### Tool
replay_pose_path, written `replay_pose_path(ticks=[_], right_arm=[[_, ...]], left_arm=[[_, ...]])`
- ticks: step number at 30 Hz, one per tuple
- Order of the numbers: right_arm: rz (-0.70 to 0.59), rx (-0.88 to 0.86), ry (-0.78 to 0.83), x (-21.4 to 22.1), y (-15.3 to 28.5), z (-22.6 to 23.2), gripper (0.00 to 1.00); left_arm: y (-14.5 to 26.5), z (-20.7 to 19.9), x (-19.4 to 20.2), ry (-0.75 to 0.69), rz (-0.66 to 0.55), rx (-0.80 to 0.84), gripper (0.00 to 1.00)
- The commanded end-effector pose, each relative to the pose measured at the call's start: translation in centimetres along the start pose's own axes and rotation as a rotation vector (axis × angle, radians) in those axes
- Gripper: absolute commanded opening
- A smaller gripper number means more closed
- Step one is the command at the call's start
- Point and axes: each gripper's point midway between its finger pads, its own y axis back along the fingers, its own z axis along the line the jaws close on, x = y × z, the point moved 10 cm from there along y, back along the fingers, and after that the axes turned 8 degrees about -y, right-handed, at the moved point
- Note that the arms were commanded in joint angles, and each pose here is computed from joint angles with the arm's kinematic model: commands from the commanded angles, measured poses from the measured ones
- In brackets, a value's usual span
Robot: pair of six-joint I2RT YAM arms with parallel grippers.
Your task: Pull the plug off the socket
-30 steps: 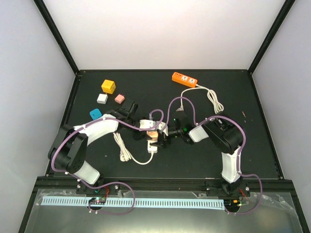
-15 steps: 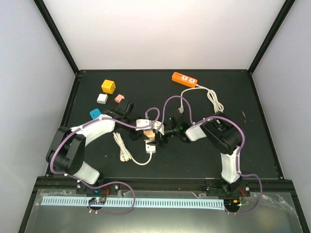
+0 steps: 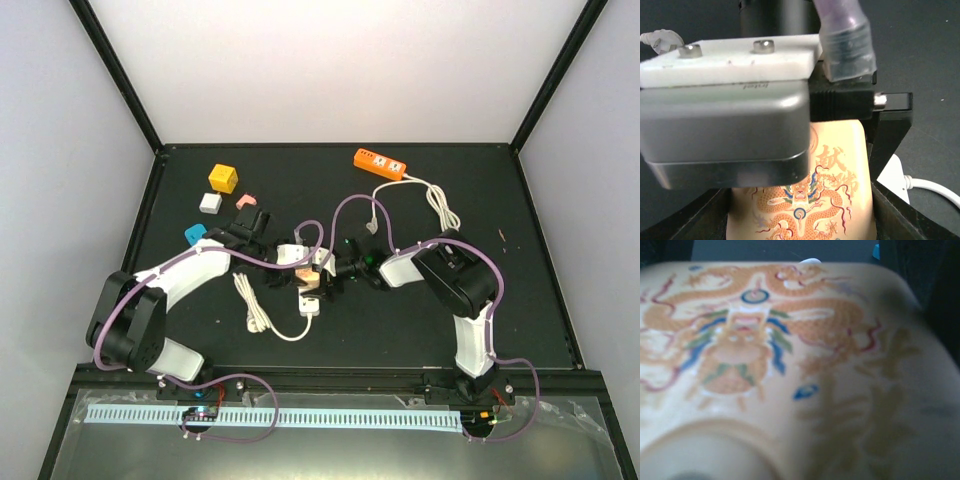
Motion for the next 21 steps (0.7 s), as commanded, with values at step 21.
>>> replay_pose_path(ticks=[21], right_arm=[[0.16, 0.025, -0.067, 4.4, -0.2, 1.0, 0.99]], left_arm=[[7.5, 1.0, 0.4, -0.025, 0.079, -0.15, 0.17]])
